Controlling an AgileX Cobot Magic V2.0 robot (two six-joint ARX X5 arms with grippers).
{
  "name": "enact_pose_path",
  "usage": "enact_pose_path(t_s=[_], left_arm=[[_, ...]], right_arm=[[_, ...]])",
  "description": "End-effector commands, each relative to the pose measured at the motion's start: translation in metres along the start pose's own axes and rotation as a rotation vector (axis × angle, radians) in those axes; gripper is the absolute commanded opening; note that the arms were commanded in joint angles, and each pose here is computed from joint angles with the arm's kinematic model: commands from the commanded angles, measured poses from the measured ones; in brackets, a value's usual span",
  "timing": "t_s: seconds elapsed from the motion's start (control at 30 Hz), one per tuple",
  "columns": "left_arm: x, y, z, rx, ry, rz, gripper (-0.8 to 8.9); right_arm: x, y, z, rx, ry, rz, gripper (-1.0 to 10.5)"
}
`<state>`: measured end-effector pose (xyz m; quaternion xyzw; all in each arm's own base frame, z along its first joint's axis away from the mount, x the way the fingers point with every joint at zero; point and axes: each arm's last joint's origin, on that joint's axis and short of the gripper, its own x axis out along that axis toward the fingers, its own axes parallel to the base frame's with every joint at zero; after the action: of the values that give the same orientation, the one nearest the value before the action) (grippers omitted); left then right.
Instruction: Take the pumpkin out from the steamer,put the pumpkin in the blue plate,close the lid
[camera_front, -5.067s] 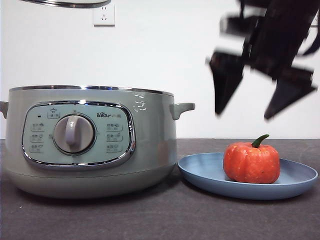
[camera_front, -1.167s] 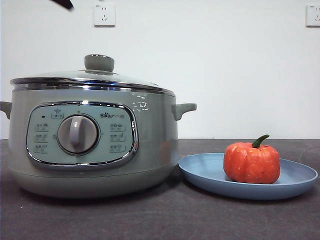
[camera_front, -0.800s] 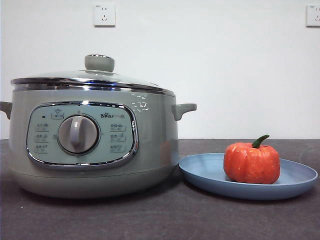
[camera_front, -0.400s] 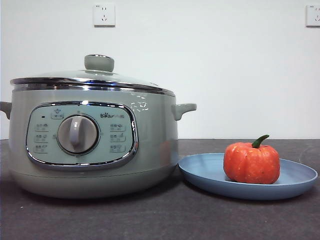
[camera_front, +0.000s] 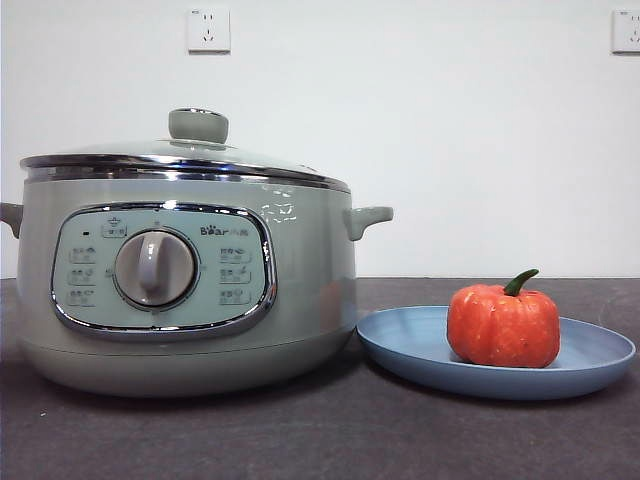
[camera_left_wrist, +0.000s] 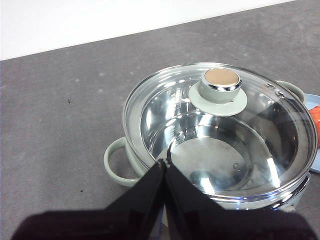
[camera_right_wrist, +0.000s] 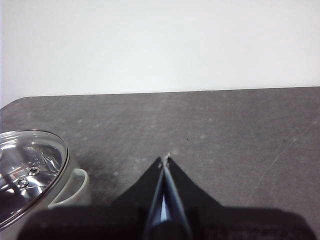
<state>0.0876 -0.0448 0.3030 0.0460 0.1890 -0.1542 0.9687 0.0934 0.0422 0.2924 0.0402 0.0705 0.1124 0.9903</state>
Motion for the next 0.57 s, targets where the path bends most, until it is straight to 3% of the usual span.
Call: enact_pose_path(t_s=[0.03, 0.27, 0.43, 0.57], left_arm=[[0.001, 0.000, -0.001, -0.004, -0.001, -0.003, -0.03], [-0.016, 0.006, -0.006, -0.018, -0.051, 0.022, -0.03], [-0.041, 0.019, -0.019, -0.118, -0.201, 0.147, -0.03], [-0.032, 0.025, -0.039, -0.128, -0.294, 0.277, -0.03]], right_arm=[[0.001, 0.000, -0.001, 0.008, -0.001, -0.002, -0.1], [0.001, 0.000, -0.001, 0.008, 0.000, -0.003, -0.1], [0.001, 0.000, -0.001, 0.008, 0.000, -0.005, -0.1], [0.001, 0.000, -0.001, 0.008, 0.001, -0.001, -0.1]])
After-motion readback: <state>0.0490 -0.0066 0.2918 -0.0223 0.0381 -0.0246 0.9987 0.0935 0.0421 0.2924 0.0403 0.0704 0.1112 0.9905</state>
